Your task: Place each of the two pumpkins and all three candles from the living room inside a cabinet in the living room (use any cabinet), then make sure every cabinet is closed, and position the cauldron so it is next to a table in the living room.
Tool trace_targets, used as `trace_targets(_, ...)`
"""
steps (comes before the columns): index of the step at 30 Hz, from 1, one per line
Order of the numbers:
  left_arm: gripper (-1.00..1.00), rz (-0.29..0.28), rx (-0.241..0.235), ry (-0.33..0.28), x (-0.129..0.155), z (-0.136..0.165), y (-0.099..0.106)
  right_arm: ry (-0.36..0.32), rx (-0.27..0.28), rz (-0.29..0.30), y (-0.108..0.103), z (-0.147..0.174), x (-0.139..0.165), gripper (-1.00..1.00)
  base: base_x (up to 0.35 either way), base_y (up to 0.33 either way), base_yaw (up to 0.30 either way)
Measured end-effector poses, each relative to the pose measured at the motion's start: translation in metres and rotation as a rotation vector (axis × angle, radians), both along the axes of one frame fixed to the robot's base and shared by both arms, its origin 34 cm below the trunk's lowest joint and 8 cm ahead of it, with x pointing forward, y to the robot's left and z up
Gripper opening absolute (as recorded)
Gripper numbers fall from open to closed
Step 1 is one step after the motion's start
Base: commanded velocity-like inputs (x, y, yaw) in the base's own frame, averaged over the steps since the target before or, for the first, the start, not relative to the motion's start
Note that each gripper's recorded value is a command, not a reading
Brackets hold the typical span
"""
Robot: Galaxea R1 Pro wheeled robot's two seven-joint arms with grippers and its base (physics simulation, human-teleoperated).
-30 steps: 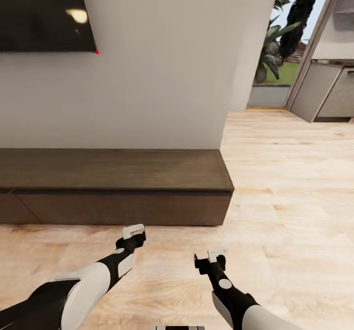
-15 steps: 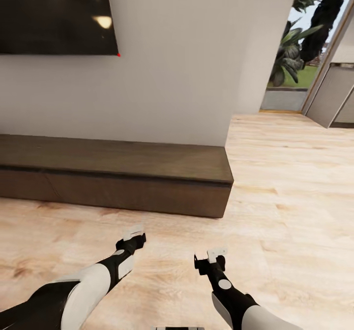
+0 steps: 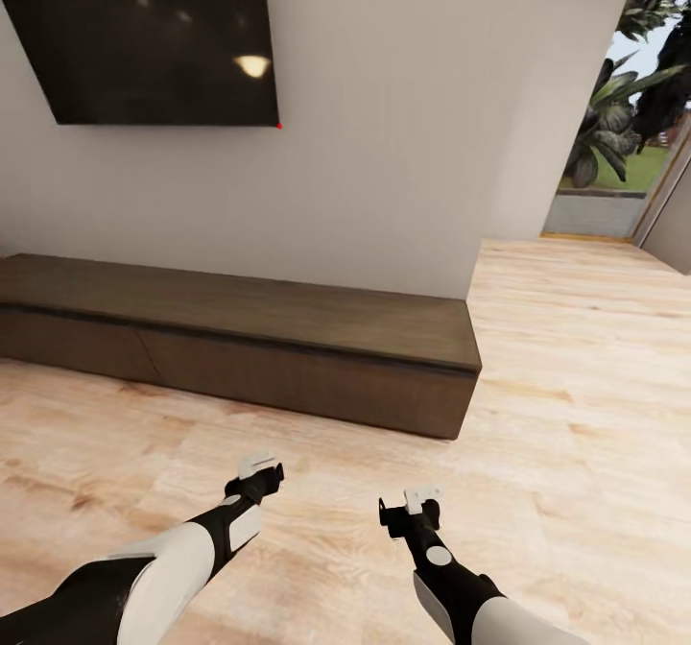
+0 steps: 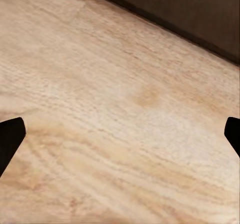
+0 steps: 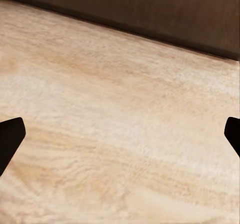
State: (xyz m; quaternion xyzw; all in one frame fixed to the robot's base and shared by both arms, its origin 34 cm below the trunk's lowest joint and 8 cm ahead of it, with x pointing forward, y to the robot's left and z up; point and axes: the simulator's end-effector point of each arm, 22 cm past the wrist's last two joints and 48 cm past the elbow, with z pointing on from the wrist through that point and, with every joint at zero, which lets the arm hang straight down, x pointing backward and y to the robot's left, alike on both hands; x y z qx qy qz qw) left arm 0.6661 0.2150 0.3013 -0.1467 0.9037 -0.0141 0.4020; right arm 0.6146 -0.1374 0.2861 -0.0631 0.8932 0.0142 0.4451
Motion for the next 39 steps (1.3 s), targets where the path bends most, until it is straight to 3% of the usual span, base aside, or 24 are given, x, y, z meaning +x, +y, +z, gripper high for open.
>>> trace_targets(9,1.0,0.023,-0.039,0.025,-0.001,0.016,0.0,-0.042,0.001,0.002,0.001,0.025,0.009,1.0,0.0,0.0,0.226)
trace_targets(11,1.0,0.061,-0.069,0.026,-0.002,0.02,0.003,-0.016,-0.006,0.007,0.001,0.024,0.006,1.0,0.0,0.0,0.243)
trace_targets(14,1.0,0.083,-0.077,0.014,0.0,0.028,0.01,0.056,-0.009,0.034,0.005,0.017,-0.004,1.0,0.0,0.0,0.247)
trace_targets(18,1.0,0.102,-0.067,-0.007,0.004,0.039,0.027,0.058,-0.003,0.046,0.008,0.025,-0.002,1.0,0.0,0.0,0.248)
trace_targets(22,1.0,0.108,-0.07,-0.024,0.007,0.051,0.03,0.04,0.001,0.051,0.009,0.036,0.001,1.0,0.0,0.0,0.25)
trace_targets(31,1.0,0.155,-0.139,-0.01,0.004,0.065,0.028,0.015,0.034,0.103,0.023,0.057,0.005,1.0,0.0,0.0,0.275)
trace_targets(39,1.0,0.16,-0.145,-0.002,0.007,0.08,0.028,0.091,0.017,0.105,0.02,0.059,-0.002,1.0,0.0,0.0,0.25)
